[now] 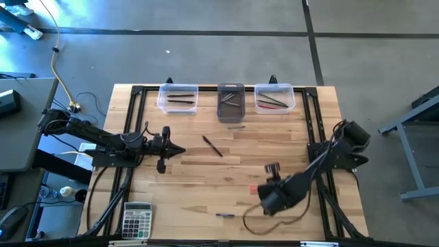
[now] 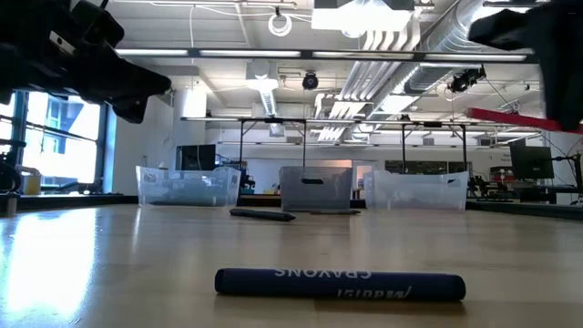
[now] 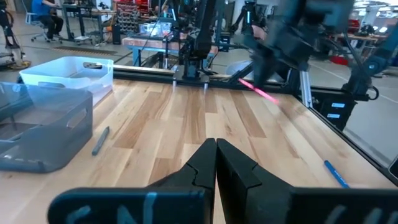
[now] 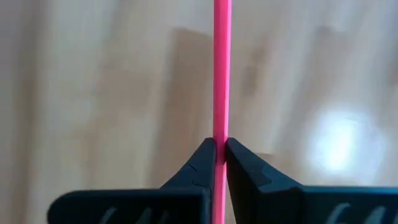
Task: Sort crayons/erasers/pens/pencils in bins
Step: Put the pink pencil into the right transparent bin
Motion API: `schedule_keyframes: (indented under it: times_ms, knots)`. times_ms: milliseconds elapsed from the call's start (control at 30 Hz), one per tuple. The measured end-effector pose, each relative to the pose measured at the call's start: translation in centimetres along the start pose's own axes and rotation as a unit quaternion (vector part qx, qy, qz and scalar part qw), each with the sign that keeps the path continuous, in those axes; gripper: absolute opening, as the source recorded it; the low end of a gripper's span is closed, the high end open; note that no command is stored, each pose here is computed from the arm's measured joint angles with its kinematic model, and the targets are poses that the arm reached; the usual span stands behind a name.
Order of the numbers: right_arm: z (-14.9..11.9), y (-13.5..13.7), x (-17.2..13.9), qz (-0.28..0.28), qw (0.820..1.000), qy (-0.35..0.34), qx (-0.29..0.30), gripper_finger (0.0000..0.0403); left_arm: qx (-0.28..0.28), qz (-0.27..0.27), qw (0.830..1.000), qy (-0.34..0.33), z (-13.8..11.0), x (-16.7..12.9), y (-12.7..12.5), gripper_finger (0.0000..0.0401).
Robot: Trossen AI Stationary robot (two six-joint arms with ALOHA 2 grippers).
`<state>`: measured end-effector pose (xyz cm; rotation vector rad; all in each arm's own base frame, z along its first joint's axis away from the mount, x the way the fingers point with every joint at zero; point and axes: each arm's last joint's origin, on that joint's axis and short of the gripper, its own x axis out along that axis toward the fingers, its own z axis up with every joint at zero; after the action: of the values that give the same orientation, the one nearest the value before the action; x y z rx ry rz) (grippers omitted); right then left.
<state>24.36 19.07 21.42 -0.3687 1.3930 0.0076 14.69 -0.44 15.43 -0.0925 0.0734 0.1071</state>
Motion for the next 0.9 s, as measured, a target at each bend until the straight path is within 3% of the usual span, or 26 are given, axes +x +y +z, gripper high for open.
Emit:
schedule_keyframes:
  times_ms: [467, 900]
  knots:
    - [-0.6, -15.5, -1.1, -0.138, 0.990, 0.010, 0.040, 0.0012, 0.005, -0.001, 1.000, 0.000, 0.0, -0.1, -0.4, 0.0000]
    - [-9.5, -29.1, 4.2, -0.220, 0.966, -0.004, 0.137, 0.0012, 0.009, -0.001, 1.000, 0.000, 0.0, -0.1, -0.4, 0.0000]
